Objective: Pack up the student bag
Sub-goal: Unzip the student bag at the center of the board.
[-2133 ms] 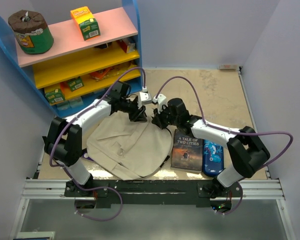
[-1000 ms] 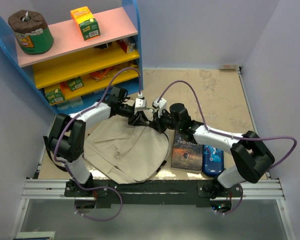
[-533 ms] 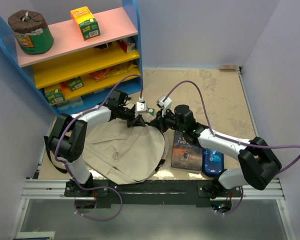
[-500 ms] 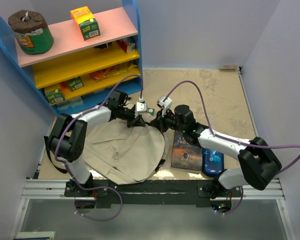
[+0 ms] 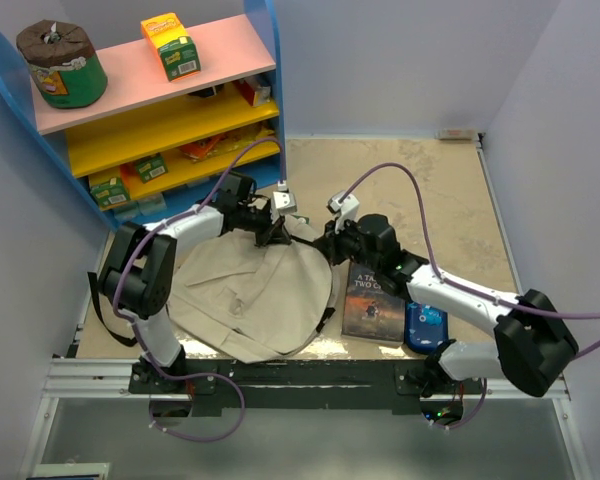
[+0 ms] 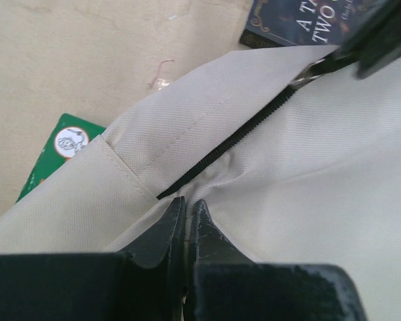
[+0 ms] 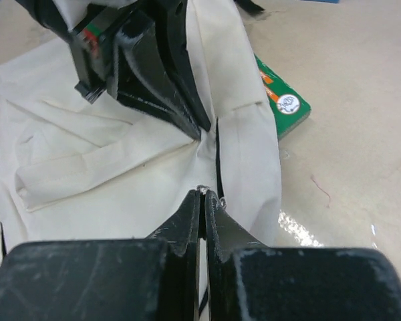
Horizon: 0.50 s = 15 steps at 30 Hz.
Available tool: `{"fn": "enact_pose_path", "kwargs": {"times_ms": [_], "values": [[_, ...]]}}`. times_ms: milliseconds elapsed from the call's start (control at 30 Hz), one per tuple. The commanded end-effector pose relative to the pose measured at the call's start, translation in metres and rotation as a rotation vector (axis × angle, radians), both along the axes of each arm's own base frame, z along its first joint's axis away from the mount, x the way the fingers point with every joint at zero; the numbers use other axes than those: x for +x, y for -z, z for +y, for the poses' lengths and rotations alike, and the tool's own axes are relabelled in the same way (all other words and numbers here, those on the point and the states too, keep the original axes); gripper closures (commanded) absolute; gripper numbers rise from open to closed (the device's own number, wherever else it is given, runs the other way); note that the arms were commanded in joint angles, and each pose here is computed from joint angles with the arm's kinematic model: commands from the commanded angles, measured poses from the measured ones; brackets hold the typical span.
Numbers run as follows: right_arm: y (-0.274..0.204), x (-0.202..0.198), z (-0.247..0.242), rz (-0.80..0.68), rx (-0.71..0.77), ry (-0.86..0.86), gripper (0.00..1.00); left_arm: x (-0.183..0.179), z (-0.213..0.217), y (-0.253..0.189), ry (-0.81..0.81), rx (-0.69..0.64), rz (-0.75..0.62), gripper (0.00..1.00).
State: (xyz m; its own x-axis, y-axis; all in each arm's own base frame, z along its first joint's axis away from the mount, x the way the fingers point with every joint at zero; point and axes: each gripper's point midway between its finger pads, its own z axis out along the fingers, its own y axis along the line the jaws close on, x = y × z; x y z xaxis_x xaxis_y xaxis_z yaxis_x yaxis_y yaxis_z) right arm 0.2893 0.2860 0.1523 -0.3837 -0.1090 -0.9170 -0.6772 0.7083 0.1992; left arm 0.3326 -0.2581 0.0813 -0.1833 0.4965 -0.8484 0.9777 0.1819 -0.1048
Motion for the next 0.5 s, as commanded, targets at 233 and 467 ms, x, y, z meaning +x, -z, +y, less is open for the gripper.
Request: {"fn": "enact_pose_path", "kwargs": {"times_ms": [233, 467], "values": [[0.004, -0.031, -0.026, 0.1, 0.066, 0.082, 1.0, 0.062, 0.024, -0.003, -0.177, 0.002, -0.065, 1.0], [0.011, -0.045, -0.029, 0.177, 0.096, 0.094, 1.0, 0.056, 0.023, -0.038, -0.148, -0.023, -0.079, 1.0]]}}
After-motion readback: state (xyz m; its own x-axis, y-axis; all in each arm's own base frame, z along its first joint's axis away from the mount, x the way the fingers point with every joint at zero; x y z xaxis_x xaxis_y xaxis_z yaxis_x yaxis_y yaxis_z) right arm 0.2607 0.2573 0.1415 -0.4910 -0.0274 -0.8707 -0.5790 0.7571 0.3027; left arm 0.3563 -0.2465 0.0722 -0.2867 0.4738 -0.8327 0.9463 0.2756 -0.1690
